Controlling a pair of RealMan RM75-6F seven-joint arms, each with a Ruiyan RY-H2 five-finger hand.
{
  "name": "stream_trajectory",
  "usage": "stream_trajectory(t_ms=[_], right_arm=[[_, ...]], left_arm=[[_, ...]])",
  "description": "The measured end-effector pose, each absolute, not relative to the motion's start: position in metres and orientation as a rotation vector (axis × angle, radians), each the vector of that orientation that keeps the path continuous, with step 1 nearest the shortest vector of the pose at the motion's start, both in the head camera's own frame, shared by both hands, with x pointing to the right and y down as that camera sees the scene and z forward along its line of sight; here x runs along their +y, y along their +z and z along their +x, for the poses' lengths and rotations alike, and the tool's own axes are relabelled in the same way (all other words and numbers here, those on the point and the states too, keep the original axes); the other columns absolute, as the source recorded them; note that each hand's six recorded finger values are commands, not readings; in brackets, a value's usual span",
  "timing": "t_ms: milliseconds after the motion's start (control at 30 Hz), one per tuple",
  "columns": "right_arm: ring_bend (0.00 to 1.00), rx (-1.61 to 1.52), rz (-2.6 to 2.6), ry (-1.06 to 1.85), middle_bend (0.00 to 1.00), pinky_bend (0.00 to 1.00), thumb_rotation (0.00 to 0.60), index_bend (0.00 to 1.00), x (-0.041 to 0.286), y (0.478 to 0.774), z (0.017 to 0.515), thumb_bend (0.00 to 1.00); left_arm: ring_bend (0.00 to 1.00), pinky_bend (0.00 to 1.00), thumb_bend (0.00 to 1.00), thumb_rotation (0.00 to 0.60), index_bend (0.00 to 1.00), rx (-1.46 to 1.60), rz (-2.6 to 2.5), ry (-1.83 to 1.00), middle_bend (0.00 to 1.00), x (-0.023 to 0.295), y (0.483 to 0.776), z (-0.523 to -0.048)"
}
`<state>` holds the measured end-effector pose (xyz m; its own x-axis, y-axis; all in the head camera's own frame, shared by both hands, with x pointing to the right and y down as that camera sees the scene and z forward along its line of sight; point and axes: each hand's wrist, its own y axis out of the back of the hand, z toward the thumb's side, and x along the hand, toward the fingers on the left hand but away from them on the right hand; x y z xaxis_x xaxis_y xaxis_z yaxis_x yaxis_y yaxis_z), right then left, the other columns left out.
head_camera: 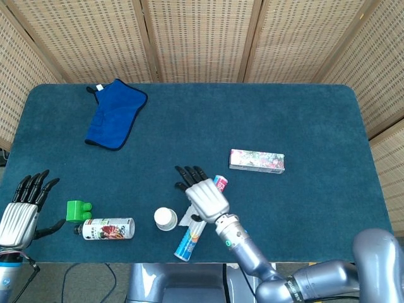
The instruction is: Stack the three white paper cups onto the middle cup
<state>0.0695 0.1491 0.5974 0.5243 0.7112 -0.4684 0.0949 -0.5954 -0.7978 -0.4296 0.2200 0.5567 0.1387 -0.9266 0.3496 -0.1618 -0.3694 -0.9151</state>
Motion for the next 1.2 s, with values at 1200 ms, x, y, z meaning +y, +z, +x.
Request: stream_trajectory(t_ms=[1200], right_arm=[[0.00,-1.036,-1.610,1.254,0.00,0.00,0.600,0.10,0.205,0.584,0.366,0.06]], left_arm=[[0.00,0.00,0.18,0.600,0.00,1.044,-1.608,-1.371,0.00,0.228,0.568,-0.444]])
